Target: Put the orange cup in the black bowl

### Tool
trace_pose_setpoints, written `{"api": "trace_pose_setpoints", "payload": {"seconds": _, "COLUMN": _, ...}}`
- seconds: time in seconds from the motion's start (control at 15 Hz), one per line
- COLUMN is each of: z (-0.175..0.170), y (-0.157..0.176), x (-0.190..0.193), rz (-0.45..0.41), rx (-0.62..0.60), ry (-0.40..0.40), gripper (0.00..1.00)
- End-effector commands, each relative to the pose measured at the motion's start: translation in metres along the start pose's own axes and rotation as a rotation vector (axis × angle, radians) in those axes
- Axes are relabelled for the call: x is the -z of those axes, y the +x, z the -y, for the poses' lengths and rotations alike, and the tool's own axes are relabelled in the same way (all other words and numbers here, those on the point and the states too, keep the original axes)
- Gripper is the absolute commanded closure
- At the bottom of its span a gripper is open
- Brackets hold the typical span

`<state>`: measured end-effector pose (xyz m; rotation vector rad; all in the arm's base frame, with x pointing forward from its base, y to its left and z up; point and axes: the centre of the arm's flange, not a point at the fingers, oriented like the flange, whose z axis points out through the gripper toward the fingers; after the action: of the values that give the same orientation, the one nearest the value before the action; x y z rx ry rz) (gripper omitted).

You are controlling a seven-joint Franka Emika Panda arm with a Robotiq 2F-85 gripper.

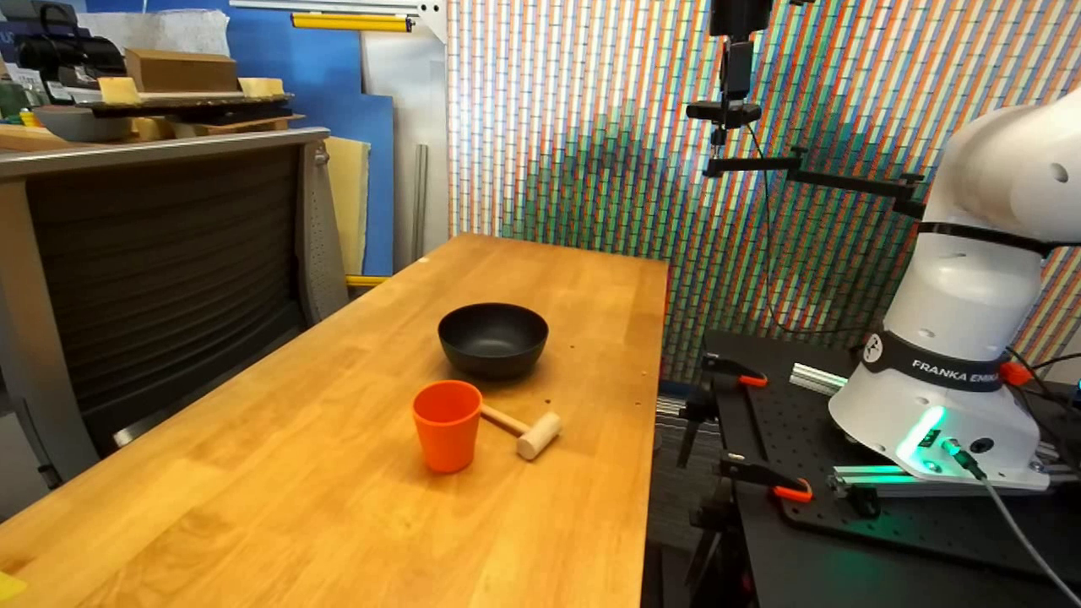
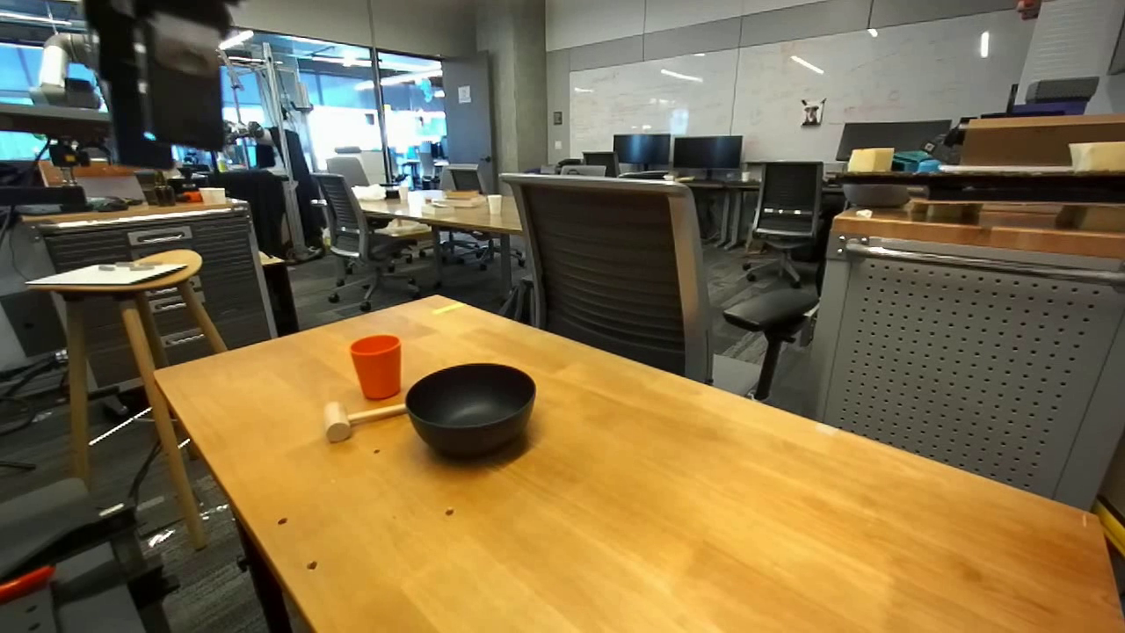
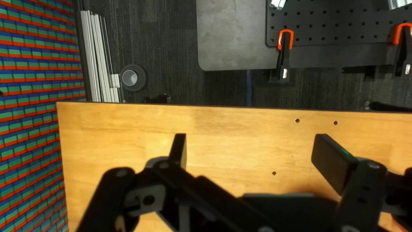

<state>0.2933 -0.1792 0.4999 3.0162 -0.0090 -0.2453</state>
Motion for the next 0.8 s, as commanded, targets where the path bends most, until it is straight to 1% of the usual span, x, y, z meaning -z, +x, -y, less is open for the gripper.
{"api": "trace_pose_setpoints", "payload": {"seconds": 0.0, "z": 0.034, "y": 0.086, "x": -0.021, "rz": 0.022, "rx": 0.034, "ry": 0.018, "gripper": 0.0}}
{"api": "trace_pose_setpoints", "payload": {"seconds": 0.2, "z": 0.085, "y": 0.144, "x": -0.046, "rz": 0.012, "rx": 0.154, "ry": 0.049, "gripper": 0.0}}
{"api": "trace_pose_setpoints", "payload": {"seconds": 0.33, "z": 0.122, "y": 0.183, "x": -0.065, "rz": 0.022, "rx": 0.227, "ry": 0.066, "gripper": 0.0}}
{"api": "trace_pose_setpoints", "payload": {"seconds": 0.53, "z": 0.178, "y": 0.234, "x": -0.093, "rz": 0.071, "rx": 0.325, "ry": 0.108, "gripper": 0.0}}
{"api": "trace_pose_setpoints", "payload": {"seconds": 0.73, "z": 0.237, "y": 0.28, "x": -0.117, "rz": 0.104, "rx": 0.444, "ry": 0.097, "gripper": 0.0}}
